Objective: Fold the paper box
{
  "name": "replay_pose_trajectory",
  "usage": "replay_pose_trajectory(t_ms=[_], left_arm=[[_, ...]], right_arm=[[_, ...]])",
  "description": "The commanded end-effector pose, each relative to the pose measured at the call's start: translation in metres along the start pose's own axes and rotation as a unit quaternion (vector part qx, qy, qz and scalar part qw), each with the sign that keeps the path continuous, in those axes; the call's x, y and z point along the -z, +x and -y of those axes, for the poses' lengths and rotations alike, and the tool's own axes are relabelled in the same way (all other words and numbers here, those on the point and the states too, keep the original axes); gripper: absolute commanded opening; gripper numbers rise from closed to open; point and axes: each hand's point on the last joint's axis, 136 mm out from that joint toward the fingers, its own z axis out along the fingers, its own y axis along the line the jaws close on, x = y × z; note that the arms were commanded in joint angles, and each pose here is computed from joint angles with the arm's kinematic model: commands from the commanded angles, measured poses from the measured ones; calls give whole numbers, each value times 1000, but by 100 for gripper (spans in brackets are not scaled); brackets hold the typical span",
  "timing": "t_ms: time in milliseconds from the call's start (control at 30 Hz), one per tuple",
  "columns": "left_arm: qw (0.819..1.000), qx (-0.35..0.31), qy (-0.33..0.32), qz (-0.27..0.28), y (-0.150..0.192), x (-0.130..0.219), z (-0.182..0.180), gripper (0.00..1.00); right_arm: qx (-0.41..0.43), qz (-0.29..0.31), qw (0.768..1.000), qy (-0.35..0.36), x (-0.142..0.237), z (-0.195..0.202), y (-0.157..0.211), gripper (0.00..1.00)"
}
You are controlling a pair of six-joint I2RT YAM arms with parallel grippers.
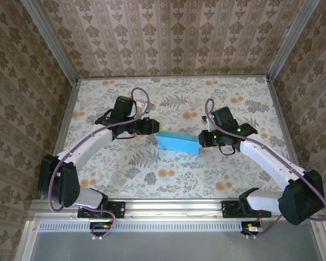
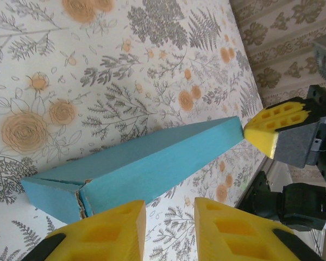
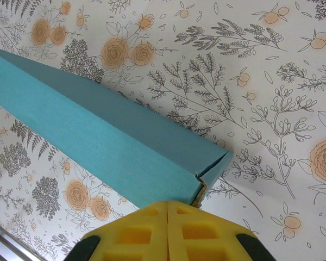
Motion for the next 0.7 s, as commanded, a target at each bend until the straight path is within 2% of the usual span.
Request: replay_pose_trajectory(t_ms=[0,200,667], left_arm=[[1000,-1,5,0,-1,1,0,29],[999,14,34,-16,6,-14,-2,29],[998,34,15,-46,22,-26,-22,27]], right_arm=[[-9,-11,1000,13,-4,5,7,9],[-9,-12,1000,14,-5,5,7,9],[-8,-17,1000,17,-5,7,9,9]])
